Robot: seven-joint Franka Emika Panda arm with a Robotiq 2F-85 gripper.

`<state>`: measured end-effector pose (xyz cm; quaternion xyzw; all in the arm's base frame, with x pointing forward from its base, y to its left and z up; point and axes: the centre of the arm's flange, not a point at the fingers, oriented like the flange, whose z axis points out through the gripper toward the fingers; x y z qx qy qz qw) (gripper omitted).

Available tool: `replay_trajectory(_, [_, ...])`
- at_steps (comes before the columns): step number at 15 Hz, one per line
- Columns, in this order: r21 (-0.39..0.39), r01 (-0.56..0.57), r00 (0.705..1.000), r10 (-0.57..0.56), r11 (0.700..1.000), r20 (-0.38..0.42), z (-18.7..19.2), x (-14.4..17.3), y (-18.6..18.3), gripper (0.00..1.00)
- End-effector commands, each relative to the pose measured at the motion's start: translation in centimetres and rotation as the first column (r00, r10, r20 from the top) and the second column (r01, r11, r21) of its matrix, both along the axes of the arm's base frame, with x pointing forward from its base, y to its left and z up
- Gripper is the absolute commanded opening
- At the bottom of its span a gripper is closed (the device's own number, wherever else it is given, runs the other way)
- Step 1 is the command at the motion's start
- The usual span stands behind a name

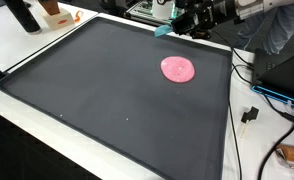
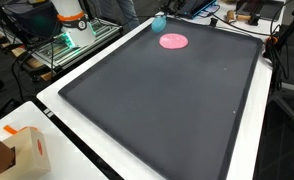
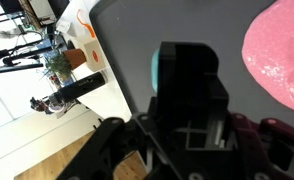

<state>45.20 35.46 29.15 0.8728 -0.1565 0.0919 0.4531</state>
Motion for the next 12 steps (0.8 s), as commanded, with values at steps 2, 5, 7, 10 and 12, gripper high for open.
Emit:
replay_trajectory(2, [-0.049,0.042,0.999,-0.043,0.998,-0.016,-1.7,0.8,0.8,0.26])
replay_trajectory(5, [-0.058,0.047,0.998,-0.049,0.997,-0.027,-2.6,1.2,0.5,0.26])
replay_trajectory(7, [-0.053,0.041,0.999,-0.043,0.998,-0.032,-3.0,1.5,0.3,0.26])
replay_trajectory(10, [-0.052,0.04,0.998,-0.042,0.998,-0.042,-3.5,1.8,-0.2,0.26])
replay_trajectory(12, [-0.054,0.038,0.998,-0.041,0.998,-0.048,-3.9,1.8,-0.4,0.26])
